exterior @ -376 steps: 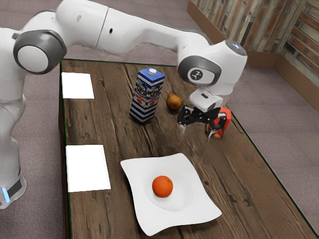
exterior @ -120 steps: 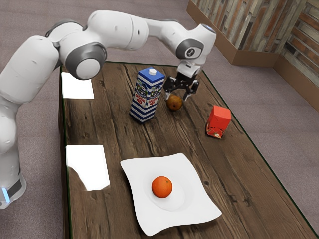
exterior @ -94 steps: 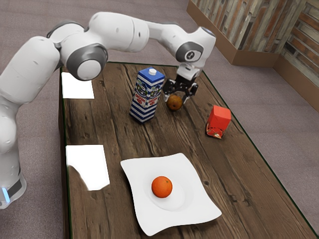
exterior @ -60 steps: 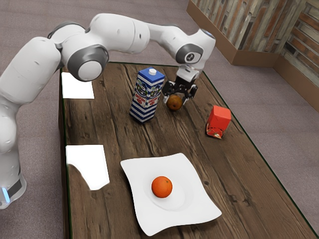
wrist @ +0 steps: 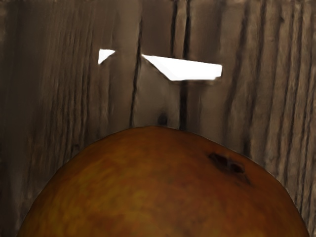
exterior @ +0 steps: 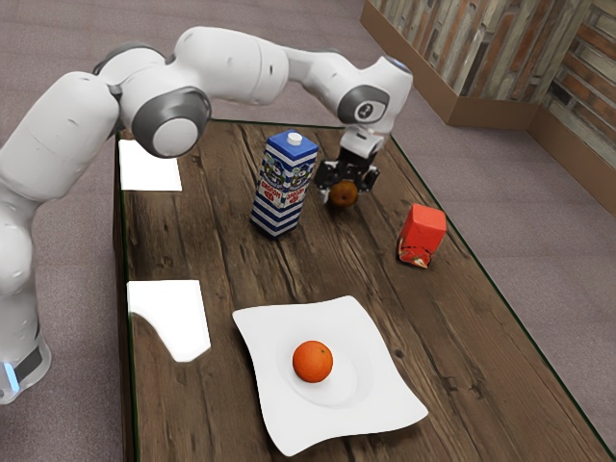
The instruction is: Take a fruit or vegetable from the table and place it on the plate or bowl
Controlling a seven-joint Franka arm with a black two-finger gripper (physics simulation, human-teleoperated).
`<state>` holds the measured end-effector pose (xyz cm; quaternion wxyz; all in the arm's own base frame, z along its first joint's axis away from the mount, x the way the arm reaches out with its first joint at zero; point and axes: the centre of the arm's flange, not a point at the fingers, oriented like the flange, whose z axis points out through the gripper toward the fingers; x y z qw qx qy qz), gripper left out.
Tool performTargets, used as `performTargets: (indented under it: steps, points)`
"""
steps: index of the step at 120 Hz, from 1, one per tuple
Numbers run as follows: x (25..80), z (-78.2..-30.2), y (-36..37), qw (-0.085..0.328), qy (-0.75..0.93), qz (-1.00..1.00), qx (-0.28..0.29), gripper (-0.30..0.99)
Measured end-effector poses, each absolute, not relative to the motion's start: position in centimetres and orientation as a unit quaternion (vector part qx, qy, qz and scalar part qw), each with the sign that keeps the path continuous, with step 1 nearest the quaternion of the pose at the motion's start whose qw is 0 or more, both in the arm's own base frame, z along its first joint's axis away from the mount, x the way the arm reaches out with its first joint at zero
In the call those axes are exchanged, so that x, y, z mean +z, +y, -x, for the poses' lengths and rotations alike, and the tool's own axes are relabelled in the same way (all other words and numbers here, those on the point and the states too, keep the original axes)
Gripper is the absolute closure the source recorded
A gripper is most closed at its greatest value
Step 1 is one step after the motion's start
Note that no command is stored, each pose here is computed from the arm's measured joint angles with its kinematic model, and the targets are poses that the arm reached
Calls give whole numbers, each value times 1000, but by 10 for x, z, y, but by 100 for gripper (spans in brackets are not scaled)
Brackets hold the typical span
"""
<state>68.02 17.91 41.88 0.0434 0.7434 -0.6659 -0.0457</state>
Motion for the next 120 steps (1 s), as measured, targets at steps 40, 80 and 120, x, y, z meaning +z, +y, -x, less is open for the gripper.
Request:
performTargets:
  steps: [40, 80, 120]
  points:
    - [521, -670, 124, -4, -695, -719, 1, 32]
    - [542, -635, -59, 23, -780, -625, -8, 38]
    - [510, -617, -159, 45, -813, -579, -26, 38]
